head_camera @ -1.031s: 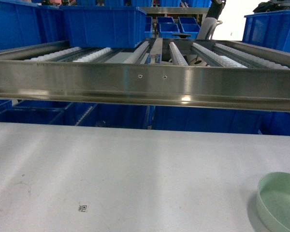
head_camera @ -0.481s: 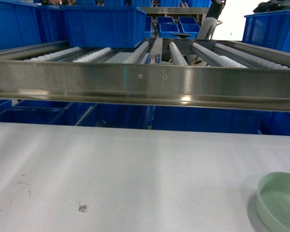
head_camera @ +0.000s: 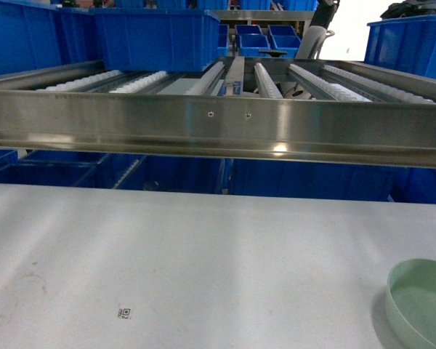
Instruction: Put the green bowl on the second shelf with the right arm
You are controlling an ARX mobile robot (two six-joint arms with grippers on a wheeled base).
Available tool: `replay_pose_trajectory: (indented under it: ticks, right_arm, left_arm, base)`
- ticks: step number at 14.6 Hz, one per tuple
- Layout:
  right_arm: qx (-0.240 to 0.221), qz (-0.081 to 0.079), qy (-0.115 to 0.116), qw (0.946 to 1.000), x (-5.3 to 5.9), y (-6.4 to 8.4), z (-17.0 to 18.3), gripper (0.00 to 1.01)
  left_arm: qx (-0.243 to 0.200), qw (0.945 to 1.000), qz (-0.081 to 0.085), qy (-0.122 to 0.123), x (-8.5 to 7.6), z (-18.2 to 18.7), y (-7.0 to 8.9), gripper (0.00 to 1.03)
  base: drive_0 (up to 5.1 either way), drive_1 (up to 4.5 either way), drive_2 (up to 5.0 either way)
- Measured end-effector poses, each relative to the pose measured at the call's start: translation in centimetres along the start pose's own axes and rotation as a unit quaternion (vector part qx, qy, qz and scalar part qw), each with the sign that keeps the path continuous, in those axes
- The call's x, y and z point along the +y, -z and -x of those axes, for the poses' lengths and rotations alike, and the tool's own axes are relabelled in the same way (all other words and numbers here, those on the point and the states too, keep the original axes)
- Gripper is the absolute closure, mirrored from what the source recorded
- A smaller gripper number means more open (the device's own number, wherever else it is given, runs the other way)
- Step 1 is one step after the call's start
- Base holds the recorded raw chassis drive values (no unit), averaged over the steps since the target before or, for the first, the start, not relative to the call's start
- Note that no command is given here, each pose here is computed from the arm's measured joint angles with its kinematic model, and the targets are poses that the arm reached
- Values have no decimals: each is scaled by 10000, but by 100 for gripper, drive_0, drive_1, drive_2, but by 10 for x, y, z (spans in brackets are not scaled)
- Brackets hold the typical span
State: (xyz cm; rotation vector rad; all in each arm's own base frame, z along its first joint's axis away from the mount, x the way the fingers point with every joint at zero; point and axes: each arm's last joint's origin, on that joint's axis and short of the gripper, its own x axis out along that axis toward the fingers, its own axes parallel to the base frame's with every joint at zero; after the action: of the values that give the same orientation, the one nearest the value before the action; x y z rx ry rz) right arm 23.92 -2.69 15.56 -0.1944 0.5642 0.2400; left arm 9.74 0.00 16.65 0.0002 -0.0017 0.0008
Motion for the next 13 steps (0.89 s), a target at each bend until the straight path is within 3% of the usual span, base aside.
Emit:
replay_pose_trajectory:
  ticks: [1, 7, 13]
  right_arm:
    - [163, 114, -91, 9998, 1, 1, -7, 3]
    - [719, 220, -368, 9965, 6, 10, -21, 3]
    - [898, 403, -394, 9944, 8, 10, -30, 3]
  left_arm:
    - [0, 10000, -2, 0, 0, 0, 0, 5]
    - [0, 10000, -2, 0, 0, 0, 0, 5]
    - [0, 10000, -2, 0, 0, 0, 0, 5]
  base:
    - [0, 0, 0]
    - [0, 0, 0]
    - [0, 0, 0]
